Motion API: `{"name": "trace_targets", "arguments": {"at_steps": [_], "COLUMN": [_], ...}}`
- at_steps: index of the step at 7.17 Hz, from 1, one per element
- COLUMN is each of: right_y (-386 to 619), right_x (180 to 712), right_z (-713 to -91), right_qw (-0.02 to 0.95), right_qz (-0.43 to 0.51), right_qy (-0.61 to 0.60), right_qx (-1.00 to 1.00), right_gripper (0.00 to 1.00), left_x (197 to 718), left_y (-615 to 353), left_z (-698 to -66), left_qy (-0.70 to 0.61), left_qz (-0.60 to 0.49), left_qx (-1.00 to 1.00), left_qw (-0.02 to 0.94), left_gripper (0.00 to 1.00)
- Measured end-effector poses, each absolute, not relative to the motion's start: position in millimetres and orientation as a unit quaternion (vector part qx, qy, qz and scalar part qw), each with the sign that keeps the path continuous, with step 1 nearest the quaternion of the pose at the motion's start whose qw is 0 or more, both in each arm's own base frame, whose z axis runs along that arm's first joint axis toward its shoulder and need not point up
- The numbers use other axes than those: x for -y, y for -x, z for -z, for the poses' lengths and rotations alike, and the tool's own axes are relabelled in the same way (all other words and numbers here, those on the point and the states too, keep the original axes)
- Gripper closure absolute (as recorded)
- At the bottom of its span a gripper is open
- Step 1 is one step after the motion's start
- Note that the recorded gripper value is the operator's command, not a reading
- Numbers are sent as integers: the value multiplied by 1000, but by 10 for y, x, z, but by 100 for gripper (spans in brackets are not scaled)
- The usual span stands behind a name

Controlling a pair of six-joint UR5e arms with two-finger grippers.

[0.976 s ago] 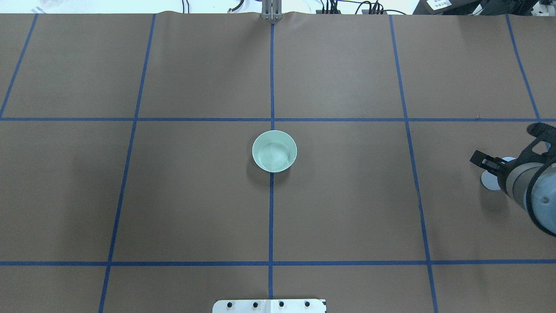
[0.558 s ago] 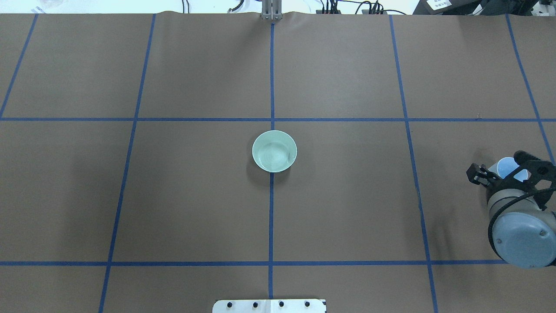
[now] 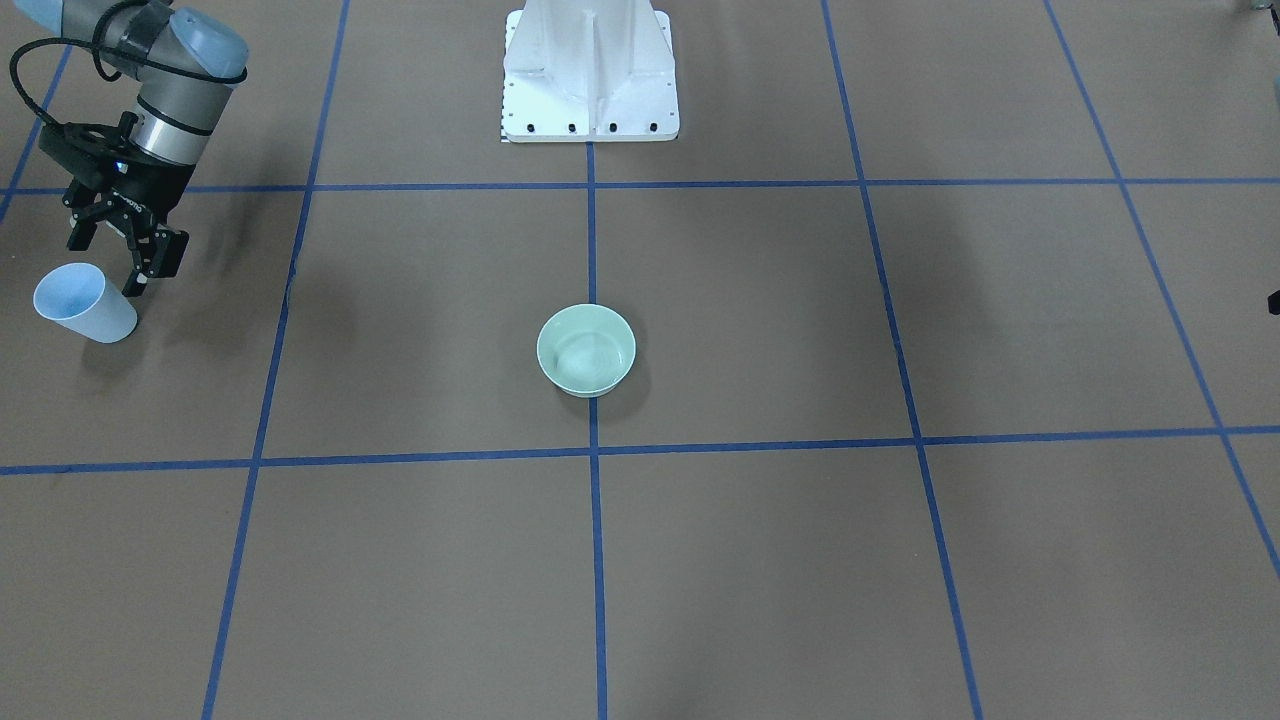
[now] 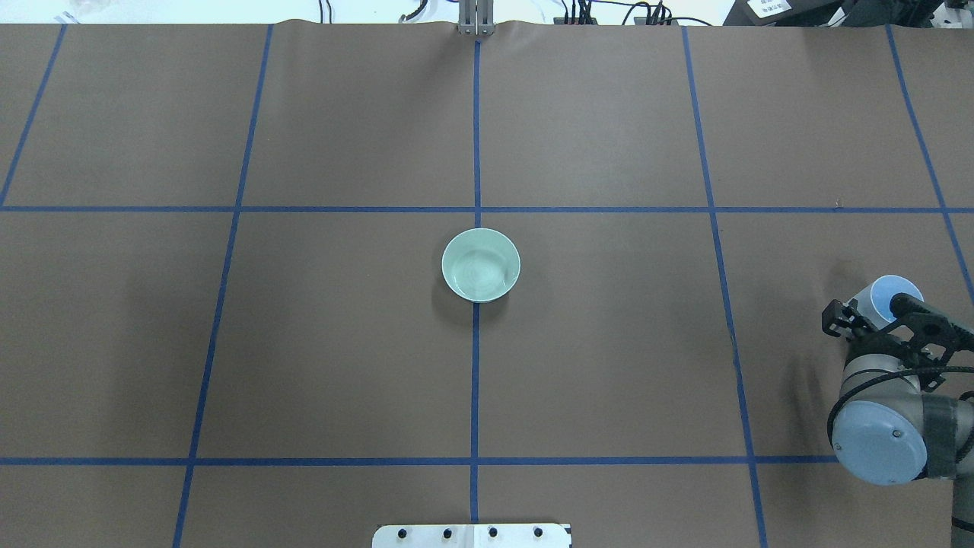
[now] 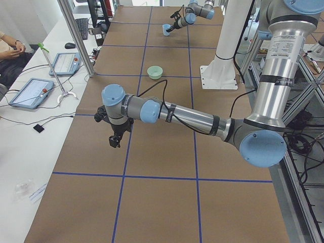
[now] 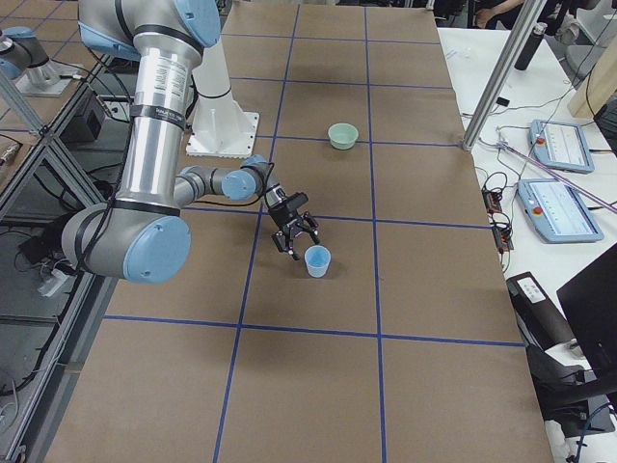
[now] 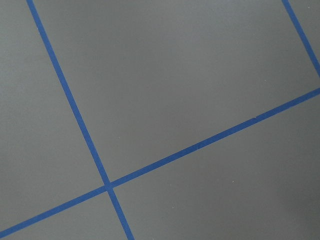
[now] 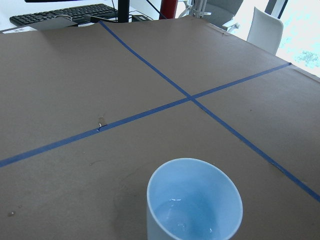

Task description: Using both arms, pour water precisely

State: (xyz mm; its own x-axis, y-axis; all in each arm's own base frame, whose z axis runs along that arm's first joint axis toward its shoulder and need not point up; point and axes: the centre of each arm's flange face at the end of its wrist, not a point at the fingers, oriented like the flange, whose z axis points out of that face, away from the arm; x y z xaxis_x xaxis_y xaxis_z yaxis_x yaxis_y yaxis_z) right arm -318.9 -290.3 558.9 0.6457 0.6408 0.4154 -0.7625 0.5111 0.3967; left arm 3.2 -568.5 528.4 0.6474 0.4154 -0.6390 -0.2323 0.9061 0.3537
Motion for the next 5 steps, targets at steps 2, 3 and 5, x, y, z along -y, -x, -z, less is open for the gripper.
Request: {"name": "trace_targets", "arguments": {"at_steps": [2,3,5], "right_y": [3397,3472,3438], "right_x": [2981,3025,3091], "right_z": [-5789,-5846,-5933], "right_qw": [858,856,852], "right_qz": [-409,-410,-413], "right_qy": [-294,-299,-310], "right_qx": [97,93,83], "right_gripper": [1,1,1], "left_x": [5685,5683,5678], "left_y": [-32,-32,-31], "left_z": [-5281,-5281,-5288], "left_qy": [-121,-120,-120], "left_qz": [-180,-180,-180], "left_qx": [-380,-380,-380], "left_qw": [899,899,900], "left_gripper": [0,0,0]}}
